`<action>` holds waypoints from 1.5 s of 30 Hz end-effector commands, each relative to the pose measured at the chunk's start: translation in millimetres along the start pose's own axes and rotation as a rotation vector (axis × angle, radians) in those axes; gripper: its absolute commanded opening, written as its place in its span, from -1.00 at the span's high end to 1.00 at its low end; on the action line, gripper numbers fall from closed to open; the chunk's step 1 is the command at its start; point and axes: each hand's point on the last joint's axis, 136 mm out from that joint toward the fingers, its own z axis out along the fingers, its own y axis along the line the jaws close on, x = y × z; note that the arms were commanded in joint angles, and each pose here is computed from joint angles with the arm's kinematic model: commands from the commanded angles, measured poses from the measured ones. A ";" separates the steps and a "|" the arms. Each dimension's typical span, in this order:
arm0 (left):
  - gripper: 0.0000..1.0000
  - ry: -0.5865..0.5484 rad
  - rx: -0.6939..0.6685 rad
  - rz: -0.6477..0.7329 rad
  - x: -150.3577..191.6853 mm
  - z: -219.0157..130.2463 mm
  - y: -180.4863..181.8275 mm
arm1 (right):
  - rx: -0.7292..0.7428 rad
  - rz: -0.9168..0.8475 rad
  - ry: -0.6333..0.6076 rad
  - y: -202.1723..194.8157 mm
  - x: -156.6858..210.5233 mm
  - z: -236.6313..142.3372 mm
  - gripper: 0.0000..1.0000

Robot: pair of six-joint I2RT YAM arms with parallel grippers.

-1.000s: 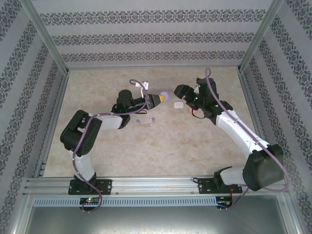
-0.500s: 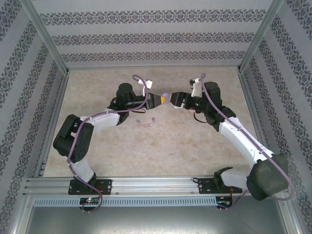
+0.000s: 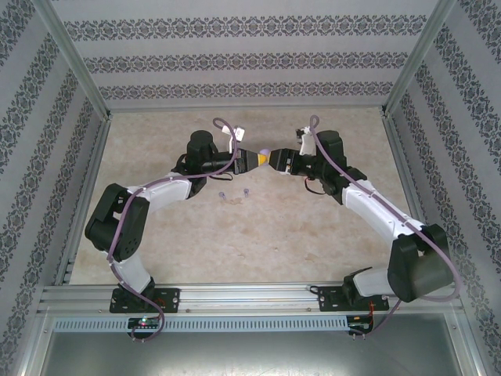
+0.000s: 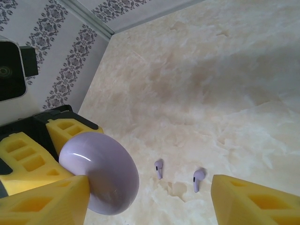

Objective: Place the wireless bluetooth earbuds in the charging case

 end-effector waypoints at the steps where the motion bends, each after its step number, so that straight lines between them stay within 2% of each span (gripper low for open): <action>1: 1.00 -0.025 0.075 0.108 -18.8 -7.1 -38.4 | 0.031 0.015 -0.020 -18.9 -0.6 4.9 -0.34; 6: 1.00 -0.040 0.087 0.124 -23.8 -11.5 -48.9 | 0.081 0.090 -0.022 -54.9 11.2 5.9 -0.29; 10: 1.00 -0.044 0.086 0.129 -25.2 -12.7 -50.6 | 0.063 0.126 -0.034 -59.9 12.0 -0.5 -0.27; 19: 1.00 -0.037 0.098 0.122 -23.3 -10.6 -48.9 | -0.096 0.047 -0.084 -1.3 -0.6 -36.8 -0.27; 26: 1.00 -0.050 0.129 0.100 -25.9 -7.8 -49.7 | -0.169 -0.004 -0.109 32.6 -15.0 -42.2 -0.22; 32: 1.00 -0.063 0.145 0.092 -27.2 -7.4 -51.1 | -0.191 -0.015 -0.104 43.2 -21.8 -33.2 -0.18; 45: 1.00 -0.070 0.161 0.094 -29.3 -8.2 -57.0 | -0.182 0.010 -0.084 33.9 -21.3 -17.0 -0.04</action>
